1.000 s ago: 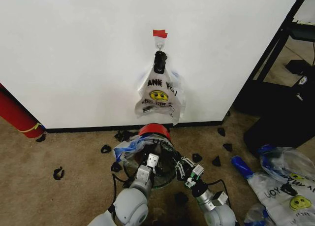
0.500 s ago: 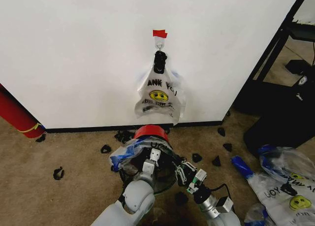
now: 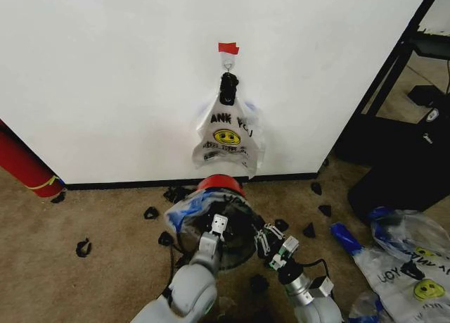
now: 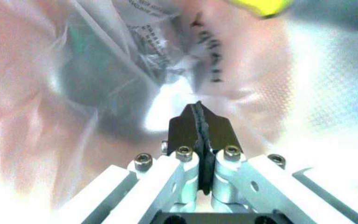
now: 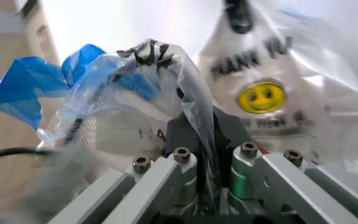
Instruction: Pick up the garbage bag from the wall and place it over the trash bin.
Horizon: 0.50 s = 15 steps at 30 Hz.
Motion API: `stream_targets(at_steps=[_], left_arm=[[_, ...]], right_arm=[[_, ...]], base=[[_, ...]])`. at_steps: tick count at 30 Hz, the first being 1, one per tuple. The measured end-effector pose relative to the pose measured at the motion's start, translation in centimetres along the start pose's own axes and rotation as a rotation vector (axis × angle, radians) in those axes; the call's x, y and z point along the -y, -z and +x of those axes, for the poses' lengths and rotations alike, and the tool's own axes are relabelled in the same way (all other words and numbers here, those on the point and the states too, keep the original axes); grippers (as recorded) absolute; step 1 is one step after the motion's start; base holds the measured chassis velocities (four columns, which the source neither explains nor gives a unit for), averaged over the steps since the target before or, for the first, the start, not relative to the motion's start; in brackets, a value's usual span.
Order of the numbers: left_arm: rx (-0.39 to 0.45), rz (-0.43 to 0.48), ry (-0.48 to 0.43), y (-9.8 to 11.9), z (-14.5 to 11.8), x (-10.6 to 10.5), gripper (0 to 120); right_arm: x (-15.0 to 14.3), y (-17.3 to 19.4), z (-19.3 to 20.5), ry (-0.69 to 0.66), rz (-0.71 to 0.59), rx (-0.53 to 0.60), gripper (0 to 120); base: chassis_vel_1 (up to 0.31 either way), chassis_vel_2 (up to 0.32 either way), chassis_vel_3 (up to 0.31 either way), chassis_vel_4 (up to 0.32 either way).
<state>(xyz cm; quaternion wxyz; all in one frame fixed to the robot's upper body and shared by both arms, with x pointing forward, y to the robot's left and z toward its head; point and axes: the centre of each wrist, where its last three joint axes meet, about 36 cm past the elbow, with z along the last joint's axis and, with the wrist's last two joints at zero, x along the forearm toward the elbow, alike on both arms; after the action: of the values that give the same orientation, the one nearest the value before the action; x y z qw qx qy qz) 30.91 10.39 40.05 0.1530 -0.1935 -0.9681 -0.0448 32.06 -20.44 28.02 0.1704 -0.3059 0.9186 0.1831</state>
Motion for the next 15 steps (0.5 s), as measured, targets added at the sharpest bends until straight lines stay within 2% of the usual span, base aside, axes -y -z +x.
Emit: stream_targets(at_steps=[2,6,8,12,15], left_arm=[[0.026,-0.016,-0.027,0.1,2.1,-0.1,1],[0.102,-0.056,-0.039,1.4,5.2,-0.7,18],[0.118,-0.069,-0.038,1.8,5.7,-1.0,21],[0.181,-0.137,-0.021,3.4,8.3,-2.5,38],[0.232,-0.186,0.013,3.8,9.3,-3.3,50]], right_arm=[[0.2,-0.2,-0.3,-0.043,-0.068,0.004,2],[1.8,0.2,0.0,-0.101,-0.253,-0.007,2],[2.3,0.3,0.2,-0.107,-0.298,-0.011,2],[5.1,0.8,1.1,-0.126,-0.469,-0.005,2],[6.2,0.8,1.5,-0.125,-0.505,0.012,2]], base=[[0.0,0.0,0.0,0.0],[0.0,0.0,0.0,0.0],[0.0,0.0,0.0,0.0],[0.0,0.0,0.0,0.0],[0.0,0.0,0.0,0.0]])
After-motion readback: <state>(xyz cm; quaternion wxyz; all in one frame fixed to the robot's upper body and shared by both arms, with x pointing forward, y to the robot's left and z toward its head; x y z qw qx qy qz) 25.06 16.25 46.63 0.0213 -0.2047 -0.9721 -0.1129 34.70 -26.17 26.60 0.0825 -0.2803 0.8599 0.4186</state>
